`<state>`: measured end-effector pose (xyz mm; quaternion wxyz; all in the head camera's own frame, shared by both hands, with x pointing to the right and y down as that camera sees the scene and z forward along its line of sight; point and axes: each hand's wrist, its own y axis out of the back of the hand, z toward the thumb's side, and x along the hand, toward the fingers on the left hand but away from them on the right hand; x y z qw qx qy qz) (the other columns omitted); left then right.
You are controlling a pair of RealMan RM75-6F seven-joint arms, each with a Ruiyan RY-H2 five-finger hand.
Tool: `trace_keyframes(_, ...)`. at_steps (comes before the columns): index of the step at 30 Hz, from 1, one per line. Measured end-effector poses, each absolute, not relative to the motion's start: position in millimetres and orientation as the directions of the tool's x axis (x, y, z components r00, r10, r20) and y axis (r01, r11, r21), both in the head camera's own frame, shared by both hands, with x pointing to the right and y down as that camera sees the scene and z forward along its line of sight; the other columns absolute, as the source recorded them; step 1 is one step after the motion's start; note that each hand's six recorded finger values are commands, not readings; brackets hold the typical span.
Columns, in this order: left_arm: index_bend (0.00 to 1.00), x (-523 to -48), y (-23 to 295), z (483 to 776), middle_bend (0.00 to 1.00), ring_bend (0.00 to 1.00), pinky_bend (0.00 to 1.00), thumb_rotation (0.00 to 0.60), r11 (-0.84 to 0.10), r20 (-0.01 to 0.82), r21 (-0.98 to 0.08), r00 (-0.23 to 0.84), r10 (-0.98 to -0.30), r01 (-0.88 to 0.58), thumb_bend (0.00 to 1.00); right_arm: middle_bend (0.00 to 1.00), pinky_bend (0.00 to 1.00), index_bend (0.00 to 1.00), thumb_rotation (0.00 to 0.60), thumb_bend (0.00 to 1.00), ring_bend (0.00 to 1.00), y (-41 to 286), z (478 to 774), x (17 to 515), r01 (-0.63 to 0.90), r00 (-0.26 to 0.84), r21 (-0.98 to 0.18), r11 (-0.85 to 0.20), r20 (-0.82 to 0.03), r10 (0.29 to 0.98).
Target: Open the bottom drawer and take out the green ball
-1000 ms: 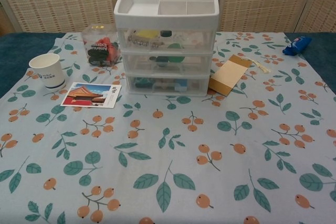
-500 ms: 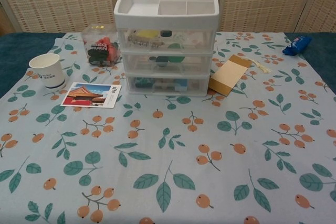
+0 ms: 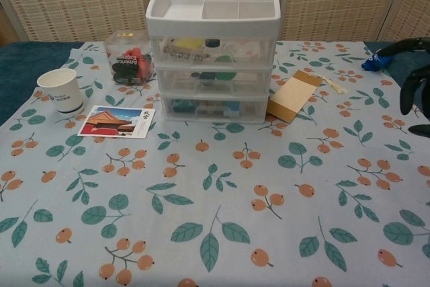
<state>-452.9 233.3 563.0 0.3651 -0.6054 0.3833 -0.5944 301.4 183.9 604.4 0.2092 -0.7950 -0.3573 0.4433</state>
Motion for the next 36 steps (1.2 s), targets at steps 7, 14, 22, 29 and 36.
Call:
trace_keyframes(7,0.00,-454,233,564,0.00,0.03,0.07,0.600,-0.441,0.441,-0.897,0.001,-0.897,-0.039,0.13,0.72,0.92,0.10,0.600,0.42,0.82,175,627,259,0.458,0.426,-0.485,-0.745,-0.615,0.663)
trace_keyframes(14,0.00,-458,234,563,0.00,0.03,0.07,0.600,-0.441,0.441,-0.897,-0.006,-0.897,-0.040,0.13,0.82,1.00,0.10,0.600,0.49,0.93,168,651,218,0.573,0.476,-0.268,-0.775,-0.661,0.581)
trace_keyframes(22,0.00,-458,233,562,0.00,0.03,0.07,0.600,-0.439,0.440,-0.897,-0.003,-0.898,-0.044,0.13,0.83,1.00,0.06,0.600,0.53,0.94,162,674,180,0.638,0.515,-0.106,-0.763,-0.679,0.524)
trace_keyframes(29,0.00,-457,232,564,0.00,0.03,0.07,0.600,-0.442,0.442,-0.896,-0.001,-0.897,-0.048,0.13,0.82,1.00,0.05,0.600,0.53,0.94,159,696,157,0.681,0.515,-0.022,-0.732,-0.697,0.499)
trace_keyframes(36,0.00,-458,231,563,0.00,0.03,0.07,0.600,-0.438,0.439,-0.898,0.000,-0.899,-0.047,0.13,0.82,1.00,0.04,0.600,0.53,0.94,154,711,134,0.691,0.528,0.026,-0.723,-0.701,0.479)
